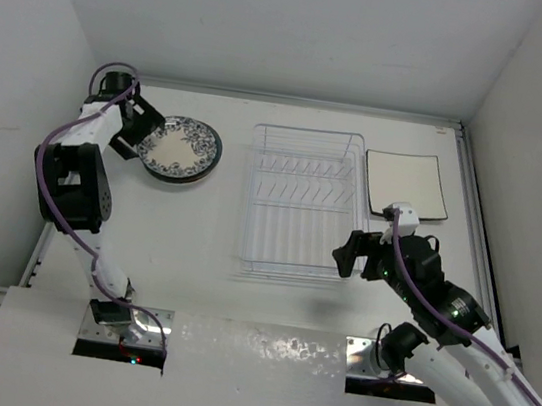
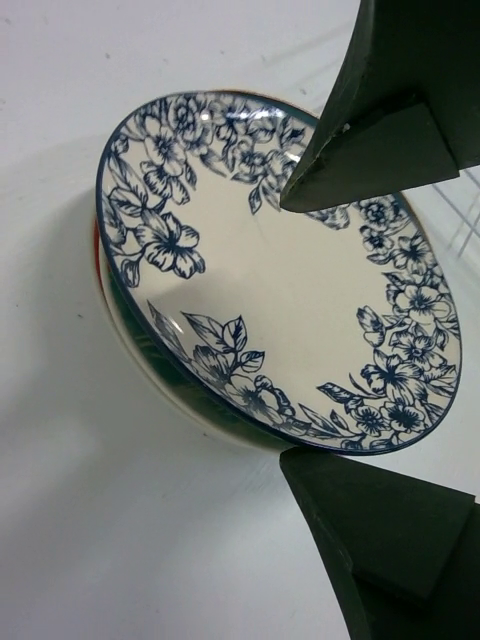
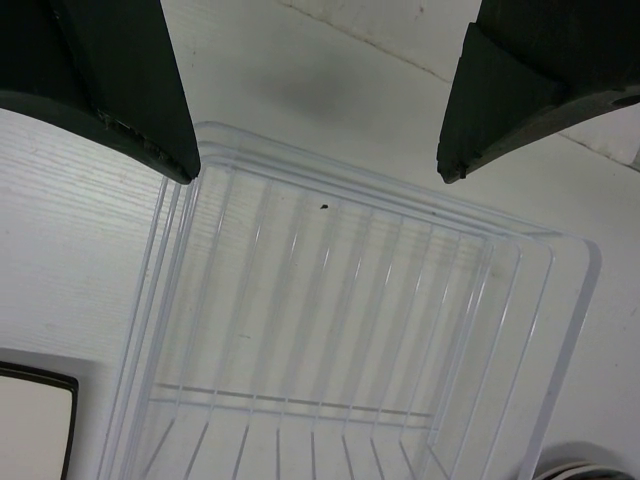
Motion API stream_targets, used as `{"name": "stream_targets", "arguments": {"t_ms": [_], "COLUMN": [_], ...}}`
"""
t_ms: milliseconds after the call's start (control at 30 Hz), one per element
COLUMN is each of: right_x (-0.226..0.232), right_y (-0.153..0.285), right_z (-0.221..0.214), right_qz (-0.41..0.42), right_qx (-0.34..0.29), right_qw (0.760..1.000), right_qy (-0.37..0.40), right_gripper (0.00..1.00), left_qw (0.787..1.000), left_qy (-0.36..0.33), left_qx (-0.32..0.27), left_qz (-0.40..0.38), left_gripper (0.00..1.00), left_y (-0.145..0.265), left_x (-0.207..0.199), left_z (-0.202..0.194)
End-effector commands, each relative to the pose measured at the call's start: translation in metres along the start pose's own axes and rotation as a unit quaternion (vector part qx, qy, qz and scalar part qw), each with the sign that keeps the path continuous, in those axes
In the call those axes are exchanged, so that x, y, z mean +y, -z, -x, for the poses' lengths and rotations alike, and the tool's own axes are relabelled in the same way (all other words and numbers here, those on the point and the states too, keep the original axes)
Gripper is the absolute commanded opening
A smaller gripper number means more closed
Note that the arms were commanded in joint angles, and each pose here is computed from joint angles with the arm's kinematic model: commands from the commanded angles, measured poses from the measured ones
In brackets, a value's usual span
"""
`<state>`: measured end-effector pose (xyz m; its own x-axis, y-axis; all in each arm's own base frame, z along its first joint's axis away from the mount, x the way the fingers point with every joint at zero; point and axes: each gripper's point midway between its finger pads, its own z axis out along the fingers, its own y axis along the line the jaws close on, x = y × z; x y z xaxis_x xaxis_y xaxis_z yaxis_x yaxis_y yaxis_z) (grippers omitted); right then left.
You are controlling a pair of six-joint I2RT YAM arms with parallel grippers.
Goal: Unload the plates from the dish rack
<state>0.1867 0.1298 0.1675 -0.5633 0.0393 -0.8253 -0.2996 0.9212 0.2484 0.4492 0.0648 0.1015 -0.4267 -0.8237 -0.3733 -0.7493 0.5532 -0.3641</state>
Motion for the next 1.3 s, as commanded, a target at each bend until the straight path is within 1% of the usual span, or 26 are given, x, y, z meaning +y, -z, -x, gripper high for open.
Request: {"name": "stream_targets", "arguments": {"t_ms": [0, 167, 233, 433, 467, 567, 633, 667, 833, 900, 1033, 1067, 1133, 1167, 1267], "right_x": [0.0, -0.001, -0.001, -0.005, -0.005, -0.003, -0.003, -0.004, -0.005, -0.005, -0.01, -0.016, -0.023, -0.026, -0.043], "right_y": [0.006, 0.006, 0.007, 0.009, 0.008, 0.009, 0.009, 0.009, 0.013, 0.016, 0.02, 0.021, 0.024, 0.025, 0.034], "right_z": [0.015, 0.016, 0.016, 0.015, 0.015, 0.015, 0.014, 0.014, 0.018, 0.019, 0.023, 0.022, 0.028, 0.03, 0.04], "right_qz": [-0.005, -0.009, -0.01, -0.018, -0.018, -0.013, -0.014, -0.015, -0.018, -0.02, -0.031, -0.047, -0.069, -0.08, -0.131], "right_qx": [-0.018, -0.017, -0.014, -0.013, -0.012, -0.011, -0.01, -0.009, -0.01, -0.01, -0.011, -0.008, -0.008, -0.007, -0.007], "right_qw": [1.0, 1.0, 1.0, 1.0, 1.0, 1.0, 1.0, 1.0, 1.0, 1.0, 0.999, 0.998, 0.996, 0.995, 0.988], "right_qy": [0.006, 0.008, 0.009, 0.013, 0.012, 0.013, 0.014, 0.014, 0.018, 0.02, 0.033, 0.038, 0.05, 0.056, 0.077], "right_gripper": [0.99, 0.99, 0.99, 0.99, 0.99, 0.99, 0.99, 0.99, 0.99, 0.99, 0.99, 0.99, 0.99, 0.99, 0.99], "left_qw": [0.999, 0.999, 0.998, 0.998, 0.998, 0.998, 0.997, 0.996, 0.992, 0.989, 0.986, 0.987, 0.986, 0.986, 0.983], "left_qy": [-0.028, -0.036, -0.039, -0.054, -0.058, -0.063, -0.066, -0.067, -0.074, -0.077, -0.078, -0.076, -0.085, -0.084, -0.103], "left_qx": [0.021, 0.025, 0.032, 0.02, 0.007, 0.003, 0.006, -0.003, 0.006, -0.001, -0.044, -0.066, -0.081, -0.107, -0.148], "left_qz": [0.006, -0.024, -0.021, -0.02, -0.004, 0.016, 0.039, 0.057, 0.104, 0.124, 0.143, 0.129, 0.122, 0.092, 0.041], "left_gripper": [1.0, 1.0, 1.0, 1.0, 1.0, 1.0, 1.0, 1.0, 1.0, 1.0, 1.0, 1.0, 1.0, 1.0, 1.0], "left_y": [0.0, 0.0, -0.002, 0.006, 0.006, 0.005, 0.003, 0.003, 0.001, 0.007, 0.034, 0.051, 0.066, 0.088, 0.128], "left_x": [-0.003, -0.02, -0.023, -0.031, -0.027, -0.019, -0.009, -0.002, 0.016, 0.022, 0.03, 0.025, 0.029, 0.021, 0.023], "left_z": [-0.007, -0.014, -0.019, -0.017, -0.012, -0.012, -0.013, -0.01, -0.014, -0.009, 0.008, 0.016, 0.017, 0.024, 0.024]}}
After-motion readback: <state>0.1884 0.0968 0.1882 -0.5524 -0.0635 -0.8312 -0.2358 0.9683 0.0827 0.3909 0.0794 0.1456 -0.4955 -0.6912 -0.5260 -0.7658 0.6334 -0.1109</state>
